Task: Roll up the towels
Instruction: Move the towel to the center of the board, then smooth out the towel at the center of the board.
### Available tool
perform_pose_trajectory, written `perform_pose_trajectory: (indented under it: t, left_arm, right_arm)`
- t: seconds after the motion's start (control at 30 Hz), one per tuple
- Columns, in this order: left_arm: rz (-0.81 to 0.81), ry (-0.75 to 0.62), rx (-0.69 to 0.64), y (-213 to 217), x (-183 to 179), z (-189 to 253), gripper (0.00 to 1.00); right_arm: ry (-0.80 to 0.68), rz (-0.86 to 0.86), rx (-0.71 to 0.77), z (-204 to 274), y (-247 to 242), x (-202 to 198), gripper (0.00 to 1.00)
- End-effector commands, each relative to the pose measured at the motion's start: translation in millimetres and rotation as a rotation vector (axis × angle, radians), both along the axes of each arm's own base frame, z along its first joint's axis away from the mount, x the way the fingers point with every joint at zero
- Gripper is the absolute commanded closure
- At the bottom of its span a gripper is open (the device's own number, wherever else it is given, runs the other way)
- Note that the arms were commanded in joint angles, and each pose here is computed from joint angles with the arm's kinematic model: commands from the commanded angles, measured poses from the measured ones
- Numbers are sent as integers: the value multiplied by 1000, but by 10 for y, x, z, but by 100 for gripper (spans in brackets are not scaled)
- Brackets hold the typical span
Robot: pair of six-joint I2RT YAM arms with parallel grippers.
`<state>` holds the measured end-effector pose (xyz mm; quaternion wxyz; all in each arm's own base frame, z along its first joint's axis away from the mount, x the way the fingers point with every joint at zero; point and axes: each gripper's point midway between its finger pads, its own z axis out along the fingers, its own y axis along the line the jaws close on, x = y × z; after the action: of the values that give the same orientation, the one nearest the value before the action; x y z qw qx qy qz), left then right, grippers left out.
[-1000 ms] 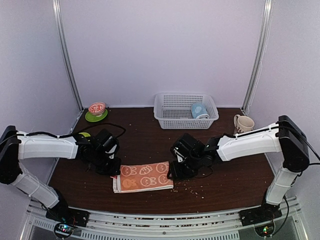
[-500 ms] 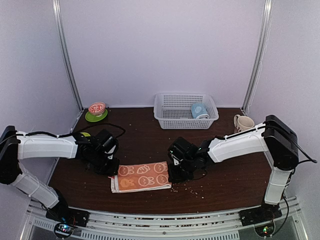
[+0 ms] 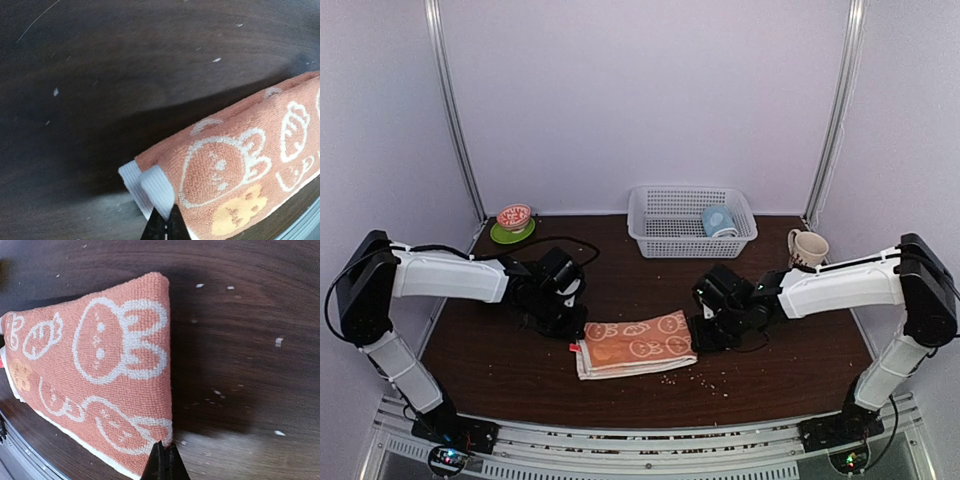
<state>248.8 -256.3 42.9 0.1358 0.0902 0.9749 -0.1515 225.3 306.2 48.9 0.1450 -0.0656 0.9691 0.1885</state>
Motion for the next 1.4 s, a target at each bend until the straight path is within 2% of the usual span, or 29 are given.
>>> perform_pose_trajectory:
  t: [0.0,0.1,0.27,0.37,0.47,0.53,0.6,0.67,0.73,0.83,0.9,1.0,1.13,1.23,1.37]
  left_arm:
    - [-51,-46,-70,-402,226,150,100]
    - [-74,-44,-76,-564,304,148,100]
    - [-89,-14,-52,-578,294,-11,100]
    - [-97,0,-41,-561,268,-81,100]
    - [-99,1,-32,-538,253,-85,100]
    - [-99,-2,-28,-522,246,-57,90]
    - [-100,-9,-20,-496,248,1,67]
    - [-102,-22,-1,-441,236,89,56]
    - [-106,-37,10,-376,215,216,49]
    - [-113,-86,-6,-282,164,540,46]
    - [-116,-129,-54,-295,154,766,46]
    - [-165,-155,-225,-606,167,1050,51]
    - [-218,-112,-389,-1076,216,997,65]
    - [-231,-47,-399,-1245,214,701,76]
    - [-178,4,-293,-1092,224,166,83]
  right_arm:
    - [-42,-73,-145,20,-643,0,100]
    - [-51,-57,-138,62,-703,-30,100]
    - [-64,-52,-74,204,-613,-21,64]
    - [-67,-50,-57,284,-555,8,59]
    - [-77,-34,14,402,-393,32,59]
    - [-70,-25,70,452,-262,50,60]
    - [-55,-19,116,457,-132,67,61]
    - [-34,-12,126,378,-38,71,62]
    - [-14,-7,126,285,11,65,62]
    - [1,-6,130,165,52,59,64]
    - [13,-6,117,70,49,53,64]
    - [40,-3,102,-100,39,24,65]
    - [54,-14,97,-238,4,-7,66]
    - [61,-18,88,-287,-41,-40,66]
    - [63,-16,67,-327,-123,-90,65]
